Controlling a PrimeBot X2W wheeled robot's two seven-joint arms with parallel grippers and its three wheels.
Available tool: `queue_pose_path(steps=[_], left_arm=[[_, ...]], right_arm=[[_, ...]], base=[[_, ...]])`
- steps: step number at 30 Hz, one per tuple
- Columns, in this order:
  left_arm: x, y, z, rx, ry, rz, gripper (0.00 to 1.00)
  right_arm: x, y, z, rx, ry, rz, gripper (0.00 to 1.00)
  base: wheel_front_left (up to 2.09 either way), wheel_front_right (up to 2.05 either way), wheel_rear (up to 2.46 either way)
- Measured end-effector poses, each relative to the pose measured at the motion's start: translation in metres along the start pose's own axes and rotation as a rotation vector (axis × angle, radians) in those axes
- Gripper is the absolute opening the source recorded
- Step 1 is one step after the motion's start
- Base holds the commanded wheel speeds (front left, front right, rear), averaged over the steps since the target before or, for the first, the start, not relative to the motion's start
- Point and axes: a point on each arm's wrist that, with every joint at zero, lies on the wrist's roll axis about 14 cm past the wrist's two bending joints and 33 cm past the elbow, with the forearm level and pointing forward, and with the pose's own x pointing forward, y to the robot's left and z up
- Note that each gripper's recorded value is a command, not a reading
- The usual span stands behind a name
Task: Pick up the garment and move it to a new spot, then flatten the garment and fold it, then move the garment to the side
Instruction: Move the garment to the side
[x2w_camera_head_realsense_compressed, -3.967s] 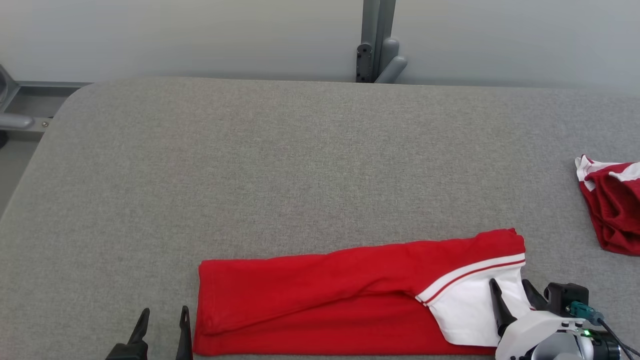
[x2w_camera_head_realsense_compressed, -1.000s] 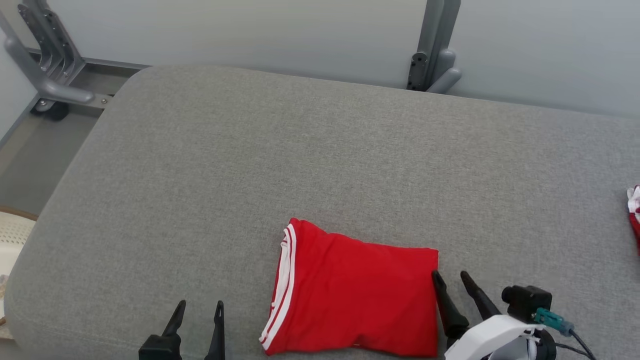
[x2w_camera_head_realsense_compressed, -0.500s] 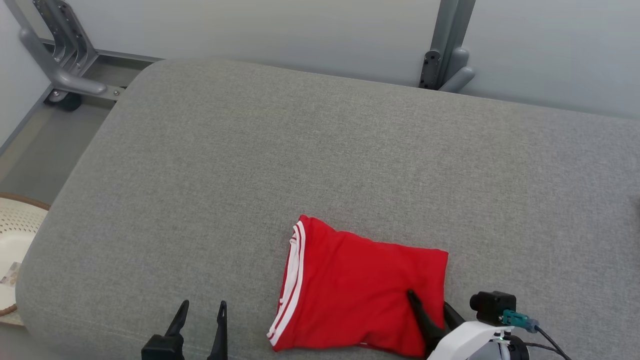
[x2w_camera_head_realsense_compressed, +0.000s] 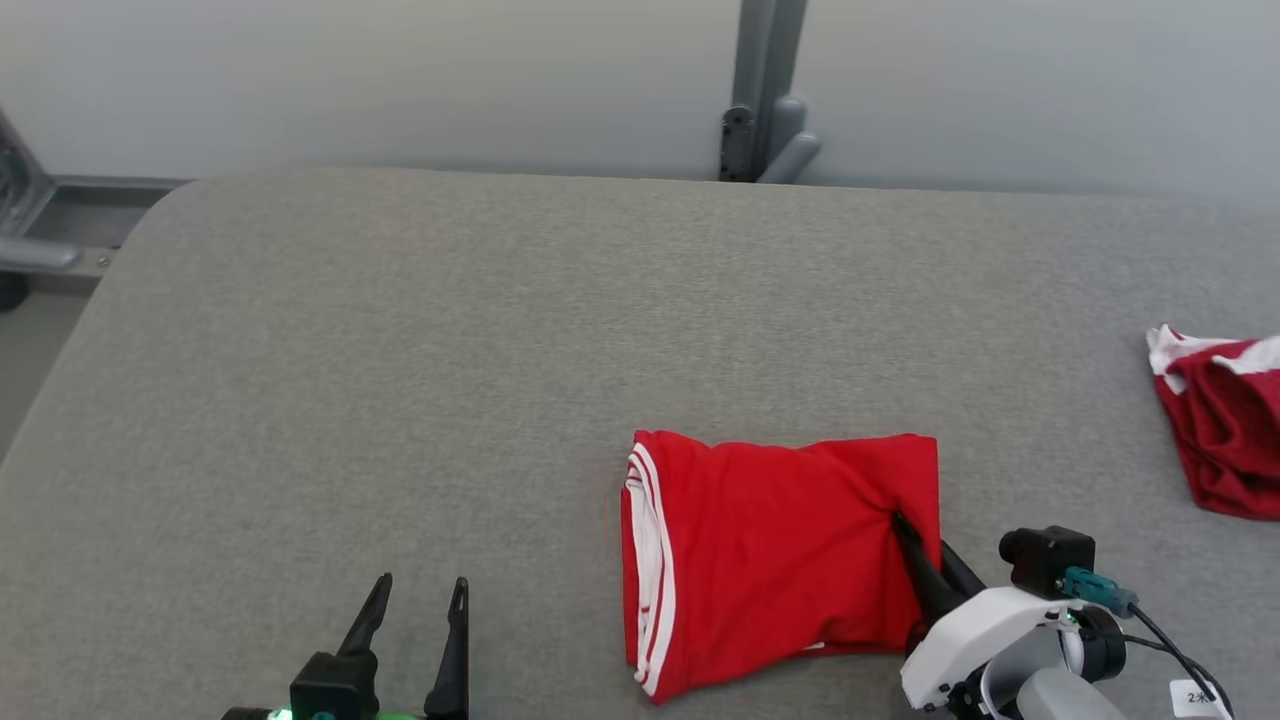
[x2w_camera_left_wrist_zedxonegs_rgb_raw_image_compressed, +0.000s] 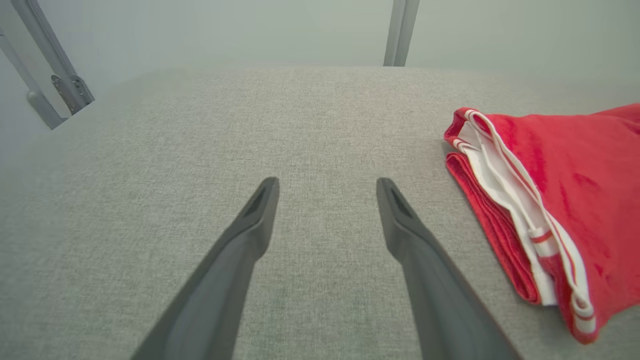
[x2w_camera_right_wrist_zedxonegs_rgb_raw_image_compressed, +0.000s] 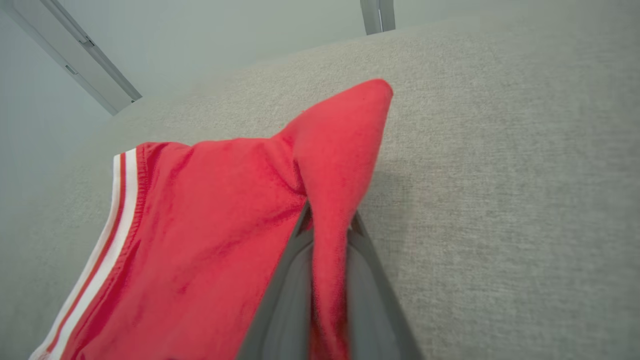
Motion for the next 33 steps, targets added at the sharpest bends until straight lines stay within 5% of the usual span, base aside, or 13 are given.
queue_pose_path(steps=[14,22,33], left_arm=[[0.057,-0.11,0.013,0.033,-0.02,-0.353,1.0],[0.075,-0.209,0.015,0.069,-0.03,-0.647,1.0],[0.079,-0.235,-0.012,0.069,0.041,-0.736,1.0]], right_arm=[[-0.073,-0.07,0.028,0.052,-0.144,-0.269,0.0],[-0.142,-0.114,0.032,0.108,-0.232,-0.489,0.0],[-0.143,-0.13,0.053,0.058,-0.256,-0.521,0.0]], base=[[0.0,0.0,0.0],[0.0,0.0,0.0],[0.0,0.0,0.0]])
